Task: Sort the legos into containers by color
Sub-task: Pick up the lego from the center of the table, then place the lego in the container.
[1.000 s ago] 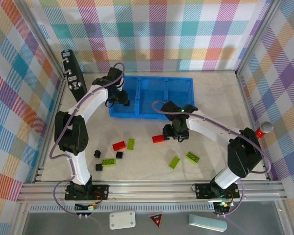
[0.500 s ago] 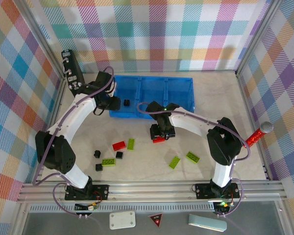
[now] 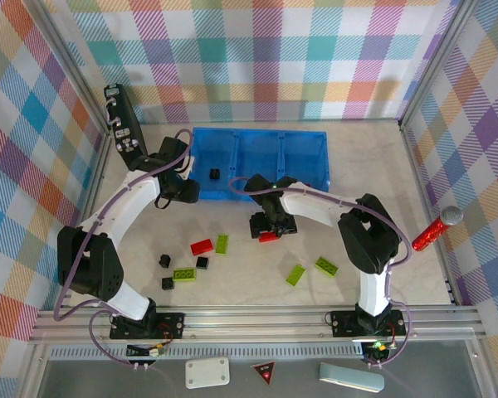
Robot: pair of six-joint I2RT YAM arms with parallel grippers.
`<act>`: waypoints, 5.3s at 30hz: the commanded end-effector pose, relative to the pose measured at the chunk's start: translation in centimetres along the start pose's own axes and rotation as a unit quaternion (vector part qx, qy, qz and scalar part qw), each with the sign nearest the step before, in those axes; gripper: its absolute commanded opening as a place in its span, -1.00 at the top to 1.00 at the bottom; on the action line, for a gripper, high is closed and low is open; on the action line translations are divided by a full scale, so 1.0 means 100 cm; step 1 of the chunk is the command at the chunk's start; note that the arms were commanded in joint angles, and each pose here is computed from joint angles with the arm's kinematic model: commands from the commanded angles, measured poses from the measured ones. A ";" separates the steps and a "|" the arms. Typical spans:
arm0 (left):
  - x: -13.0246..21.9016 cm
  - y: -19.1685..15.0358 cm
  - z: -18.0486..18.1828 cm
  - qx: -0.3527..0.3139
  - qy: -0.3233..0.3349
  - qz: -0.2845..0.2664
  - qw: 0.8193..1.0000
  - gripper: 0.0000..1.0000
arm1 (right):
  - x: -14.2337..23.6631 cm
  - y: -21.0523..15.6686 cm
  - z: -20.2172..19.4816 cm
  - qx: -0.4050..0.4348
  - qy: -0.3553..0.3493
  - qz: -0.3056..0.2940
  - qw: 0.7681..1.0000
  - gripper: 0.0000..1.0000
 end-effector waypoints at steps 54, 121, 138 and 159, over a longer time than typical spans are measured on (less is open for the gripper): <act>0.002 -0.004 0.005 -0.002 0.005 -0.020 1.000 -0.01 | 0.031 0.018 -0.012 0.011 -0.014 -0.020 1.000 -0.36; -0.006 -0.005 0.010 0.007 0.000 -0.009 1.000 -0.02 | -0.011 0.217 -0.092 -0.095 -0.002 -0.024 0.995 -0.37; -0.006 -0.004 0.011 0.008 -0.003 -0.010 1.000 -0.02 | -0.014 0.215 -0.092 -0.100 -0.002 -0.017 0.995 -0.44; 0.005 -0.002 0.010 0.011 -0.010 -0.029 0.999 -0.02 | 0.042 0.210 -0.093 -0.099 0.010 -0.053 0.994 -0.47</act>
Point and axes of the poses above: each hand's point on the last joint's axis, 136 mm out from that joint toward the fingers, its own x axis back along the fingers, its own z axis along the line the jaws close on, y = z × x, the point moved 7 cm from there along x, back along the fingers, and after that the axes turned 15 degrees about -x, right-handed, at the moved point
